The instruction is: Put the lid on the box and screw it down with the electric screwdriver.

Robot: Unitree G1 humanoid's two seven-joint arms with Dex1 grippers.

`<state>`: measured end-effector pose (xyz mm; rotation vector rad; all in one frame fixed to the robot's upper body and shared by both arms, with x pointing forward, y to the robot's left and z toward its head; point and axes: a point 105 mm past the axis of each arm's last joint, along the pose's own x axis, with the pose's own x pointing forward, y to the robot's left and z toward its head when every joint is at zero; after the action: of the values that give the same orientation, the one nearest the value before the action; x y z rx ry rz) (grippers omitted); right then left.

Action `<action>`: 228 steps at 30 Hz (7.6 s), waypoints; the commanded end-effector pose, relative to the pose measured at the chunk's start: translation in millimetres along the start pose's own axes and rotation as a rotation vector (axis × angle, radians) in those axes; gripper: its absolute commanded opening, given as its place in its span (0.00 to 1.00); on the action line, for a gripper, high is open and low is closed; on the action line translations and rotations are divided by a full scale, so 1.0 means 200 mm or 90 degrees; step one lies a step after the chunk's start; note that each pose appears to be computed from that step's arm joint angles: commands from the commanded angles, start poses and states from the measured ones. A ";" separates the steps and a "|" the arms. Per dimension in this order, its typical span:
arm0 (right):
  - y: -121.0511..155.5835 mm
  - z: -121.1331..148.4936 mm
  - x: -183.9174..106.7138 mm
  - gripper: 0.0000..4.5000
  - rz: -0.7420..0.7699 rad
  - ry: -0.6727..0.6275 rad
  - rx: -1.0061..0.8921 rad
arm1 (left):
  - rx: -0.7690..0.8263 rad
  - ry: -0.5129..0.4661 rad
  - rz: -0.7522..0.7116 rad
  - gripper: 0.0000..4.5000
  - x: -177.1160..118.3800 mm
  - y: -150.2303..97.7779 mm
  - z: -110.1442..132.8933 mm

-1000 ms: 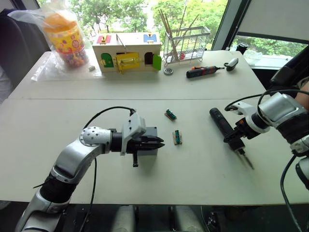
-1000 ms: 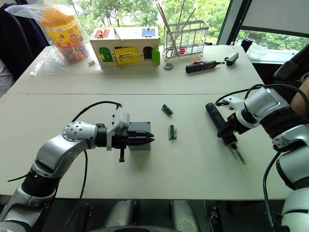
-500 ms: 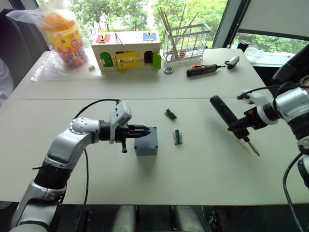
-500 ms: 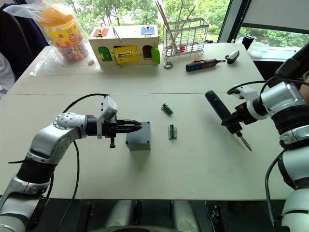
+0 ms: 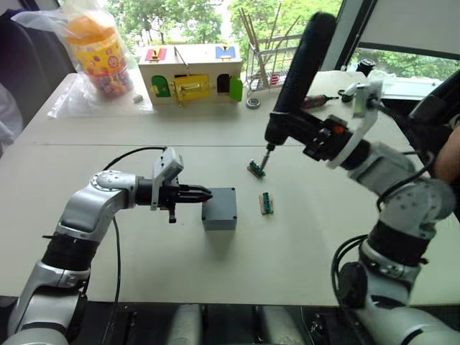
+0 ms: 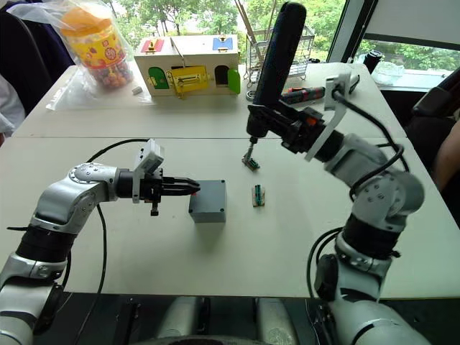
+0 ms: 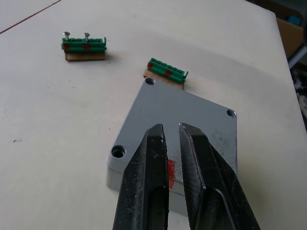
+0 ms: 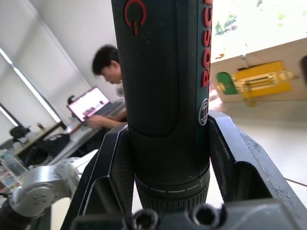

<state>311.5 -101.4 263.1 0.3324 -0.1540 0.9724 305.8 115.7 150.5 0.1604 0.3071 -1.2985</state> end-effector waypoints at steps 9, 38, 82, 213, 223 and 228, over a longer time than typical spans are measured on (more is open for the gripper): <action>0.10 -0.19 0.15 0.38 0.017 -0.031 -0.093 | 0.068 0.102 0.014 0.10 -0.02 0.02 -0.07; 0.11 -0.17 0.19 0.38 0.020 -0.059 -0.111 | 0.063 0.102 0.017 0.10 0.00 0.03 -0.14; 0.04 -0.58 0.16 0.38 -0.002 0.105 -0.132 | 0.069 0.113 0.004 0.10 0.04 0.00 -0.16; 0.21 -0.74 -0.18 0.99 0.133 0.451 -0.113 | -0.064 -0.003 0.146 0.10 -0.05 0.09 -0.23; 0.31 -0.74 -0.09 0.99 0.155 0.411 -0.041 | -0.020 -0.017 0.143 0.10 0.07 0.21 -0.17; 0.34 -0.73 -0.11 0.99 0.155 0.420 -0.035 | 0.010 -0.011 0.177 0.10 0.08 0.29 -0.18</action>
<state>243.3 -34.2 122.9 -0.0571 0.4370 1.2542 353.1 121.9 102.7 0.1498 0.2887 -1.0573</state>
